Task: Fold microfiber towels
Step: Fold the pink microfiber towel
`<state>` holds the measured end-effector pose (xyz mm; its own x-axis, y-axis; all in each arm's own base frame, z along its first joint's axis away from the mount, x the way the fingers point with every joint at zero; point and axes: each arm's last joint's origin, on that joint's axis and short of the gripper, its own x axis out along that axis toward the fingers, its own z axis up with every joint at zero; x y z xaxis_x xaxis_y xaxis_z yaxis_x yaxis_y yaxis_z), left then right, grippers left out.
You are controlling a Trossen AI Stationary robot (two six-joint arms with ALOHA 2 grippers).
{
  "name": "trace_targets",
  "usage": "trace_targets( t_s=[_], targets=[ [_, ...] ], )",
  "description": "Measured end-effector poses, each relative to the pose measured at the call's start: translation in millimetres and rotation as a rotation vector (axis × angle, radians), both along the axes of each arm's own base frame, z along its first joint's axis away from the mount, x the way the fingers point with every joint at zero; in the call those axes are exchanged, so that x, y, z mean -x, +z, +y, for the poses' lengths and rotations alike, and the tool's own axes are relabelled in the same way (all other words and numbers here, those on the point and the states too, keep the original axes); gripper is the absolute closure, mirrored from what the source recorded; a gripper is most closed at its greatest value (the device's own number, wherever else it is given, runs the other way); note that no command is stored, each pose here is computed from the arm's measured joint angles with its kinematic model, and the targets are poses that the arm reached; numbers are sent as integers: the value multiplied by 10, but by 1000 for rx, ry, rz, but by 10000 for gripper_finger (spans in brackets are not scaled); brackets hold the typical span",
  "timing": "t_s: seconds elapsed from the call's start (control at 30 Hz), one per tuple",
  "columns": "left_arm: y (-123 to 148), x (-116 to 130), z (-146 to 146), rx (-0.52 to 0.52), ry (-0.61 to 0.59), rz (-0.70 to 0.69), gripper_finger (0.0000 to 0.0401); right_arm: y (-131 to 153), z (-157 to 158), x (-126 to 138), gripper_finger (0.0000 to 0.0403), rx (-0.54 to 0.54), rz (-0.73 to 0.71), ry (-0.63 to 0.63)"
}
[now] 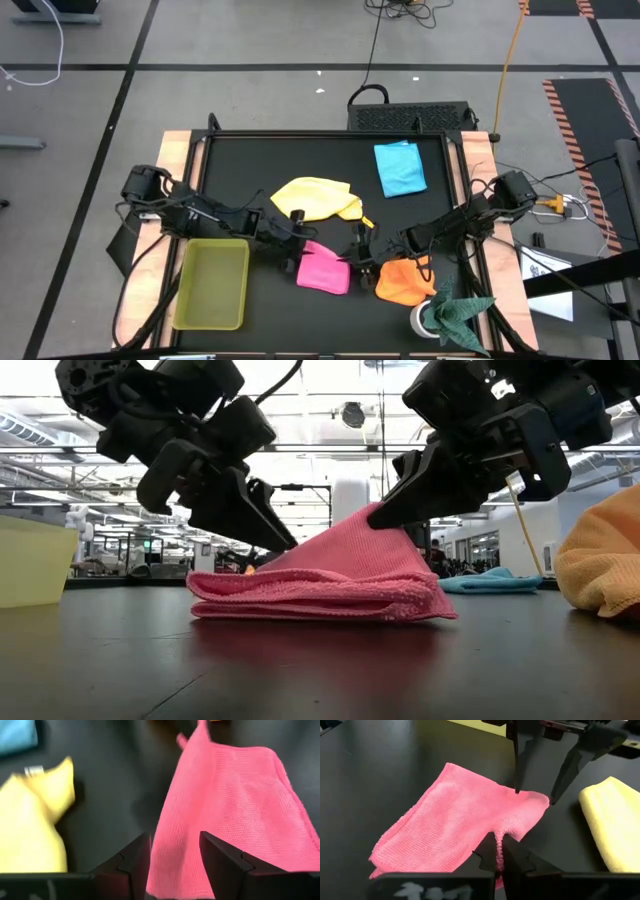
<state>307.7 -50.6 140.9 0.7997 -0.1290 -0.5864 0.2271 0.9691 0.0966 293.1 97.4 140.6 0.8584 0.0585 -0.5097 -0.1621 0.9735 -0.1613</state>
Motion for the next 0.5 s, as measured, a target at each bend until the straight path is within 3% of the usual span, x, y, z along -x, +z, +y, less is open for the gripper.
trace_targets(
  t_s=[0.23,0.5],
  targets=[
    [2,-31,4,-77,-67,-48,228,0,0,0,403,0,0,0],
    [-231,-55,126,-82,-34,49,228,-7,-1,3,403,0,8,-1]
  ],
)
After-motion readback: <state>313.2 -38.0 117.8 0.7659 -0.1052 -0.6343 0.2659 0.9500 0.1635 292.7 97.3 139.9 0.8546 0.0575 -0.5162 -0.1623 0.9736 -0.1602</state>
